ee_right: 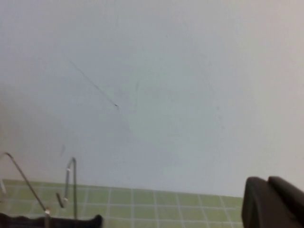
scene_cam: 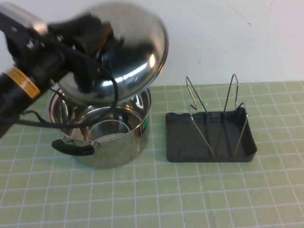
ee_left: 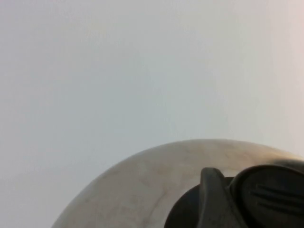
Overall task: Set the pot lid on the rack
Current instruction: Hand over the pot lid
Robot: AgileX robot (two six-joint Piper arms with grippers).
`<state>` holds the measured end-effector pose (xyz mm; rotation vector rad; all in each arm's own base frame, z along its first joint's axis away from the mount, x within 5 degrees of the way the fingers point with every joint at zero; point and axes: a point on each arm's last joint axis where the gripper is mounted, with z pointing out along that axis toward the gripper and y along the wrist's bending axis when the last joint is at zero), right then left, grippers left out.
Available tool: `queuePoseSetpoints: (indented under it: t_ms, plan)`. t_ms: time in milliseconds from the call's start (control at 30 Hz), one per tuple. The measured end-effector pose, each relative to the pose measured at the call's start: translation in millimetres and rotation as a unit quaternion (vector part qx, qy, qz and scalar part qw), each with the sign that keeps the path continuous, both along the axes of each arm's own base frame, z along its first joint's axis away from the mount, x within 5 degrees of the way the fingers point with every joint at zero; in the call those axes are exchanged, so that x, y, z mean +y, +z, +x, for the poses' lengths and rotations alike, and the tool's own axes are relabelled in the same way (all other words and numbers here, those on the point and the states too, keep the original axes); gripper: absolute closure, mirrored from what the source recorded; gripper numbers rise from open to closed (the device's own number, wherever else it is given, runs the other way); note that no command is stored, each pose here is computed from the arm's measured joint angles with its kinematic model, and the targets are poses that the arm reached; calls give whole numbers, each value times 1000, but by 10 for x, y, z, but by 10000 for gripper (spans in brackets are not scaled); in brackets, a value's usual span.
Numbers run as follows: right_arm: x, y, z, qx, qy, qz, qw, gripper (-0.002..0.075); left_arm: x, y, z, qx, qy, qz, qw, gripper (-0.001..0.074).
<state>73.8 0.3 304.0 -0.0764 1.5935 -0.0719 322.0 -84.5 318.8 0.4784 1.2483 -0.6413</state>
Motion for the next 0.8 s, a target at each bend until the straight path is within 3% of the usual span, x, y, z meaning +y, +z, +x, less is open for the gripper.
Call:
queuePoseSetpoints:
  t_ms: [267,567,700,800]
  plan:
    - [255,271,-129,-5,180,66,981,727,-174,717,-604,-95,-78,-84,989,414]
    - [519,380,-351,7,409,151,900,727,-785,943,-1181,-124,-201,-120,964,414]
    - [521,460,-377,-12,435,202,877,726,-988,938,-1299,-104,-209,-130,964,414]
    - [488,512,-357,-27,425,238,873,651,-1099,941,-1376,-104,-212,-143,961,414]
